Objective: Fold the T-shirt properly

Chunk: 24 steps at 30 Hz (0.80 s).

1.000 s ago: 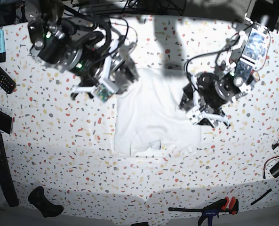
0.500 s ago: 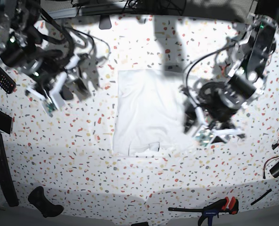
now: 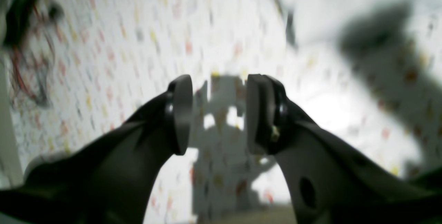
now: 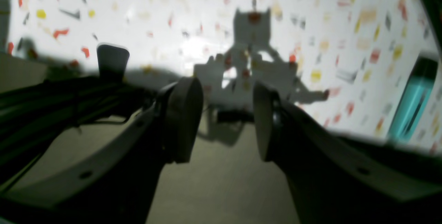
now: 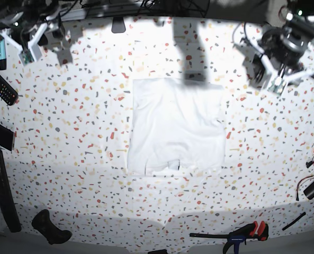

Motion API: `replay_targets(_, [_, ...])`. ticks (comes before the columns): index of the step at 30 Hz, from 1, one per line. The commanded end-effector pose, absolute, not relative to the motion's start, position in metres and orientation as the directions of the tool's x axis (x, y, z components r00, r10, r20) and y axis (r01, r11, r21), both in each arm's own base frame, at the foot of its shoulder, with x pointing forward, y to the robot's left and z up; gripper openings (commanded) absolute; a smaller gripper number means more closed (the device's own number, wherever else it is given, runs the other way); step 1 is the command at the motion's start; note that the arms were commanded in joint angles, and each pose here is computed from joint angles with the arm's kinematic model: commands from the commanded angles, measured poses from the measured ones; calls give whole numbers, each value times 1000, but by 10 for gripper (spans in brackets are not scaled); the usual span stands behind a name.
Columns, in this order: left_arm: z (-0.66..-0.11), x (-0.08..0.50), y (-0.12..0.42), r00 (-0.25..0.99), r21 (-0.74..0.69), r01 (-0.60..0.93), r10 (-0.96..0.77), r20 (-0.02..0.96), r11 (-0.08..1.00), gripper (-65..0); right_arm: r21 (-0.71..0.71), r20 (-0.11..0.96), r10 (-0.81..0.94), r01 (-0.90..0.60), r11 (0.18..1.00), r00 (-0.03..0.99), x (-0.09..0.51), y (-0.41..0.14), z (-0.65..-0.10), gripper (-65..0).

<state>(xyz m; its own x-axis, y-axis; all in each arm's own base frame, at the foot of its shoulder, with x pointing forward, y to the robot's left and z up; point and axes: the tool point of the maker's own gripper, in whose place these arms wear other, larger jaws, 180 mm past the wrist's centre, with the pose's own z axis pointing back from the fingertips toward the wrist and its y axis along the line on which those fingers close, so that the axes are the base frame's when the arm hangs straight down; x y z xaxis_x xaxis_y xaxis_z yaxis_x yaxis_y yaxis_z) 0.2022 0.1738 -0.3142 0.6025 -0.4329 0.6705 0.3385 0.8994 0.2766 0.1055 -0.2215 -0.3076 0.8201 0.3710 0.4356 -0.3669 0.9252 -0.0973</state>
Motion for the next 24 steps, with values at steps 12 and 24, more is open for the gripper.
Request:
replay_targets(12, [-354, 72, 219, 800, 241, 394, -460, 384, 887, -406, 111, 191, 240, -264, 958, 952, -16, -196, -333, -377])
replay_targets(24, [-500, -63, 293, 950, 44, 301, -303, 69, 953, -406, 164, -93, -48, 63, 985, 994, -93, -290, -445, -377])
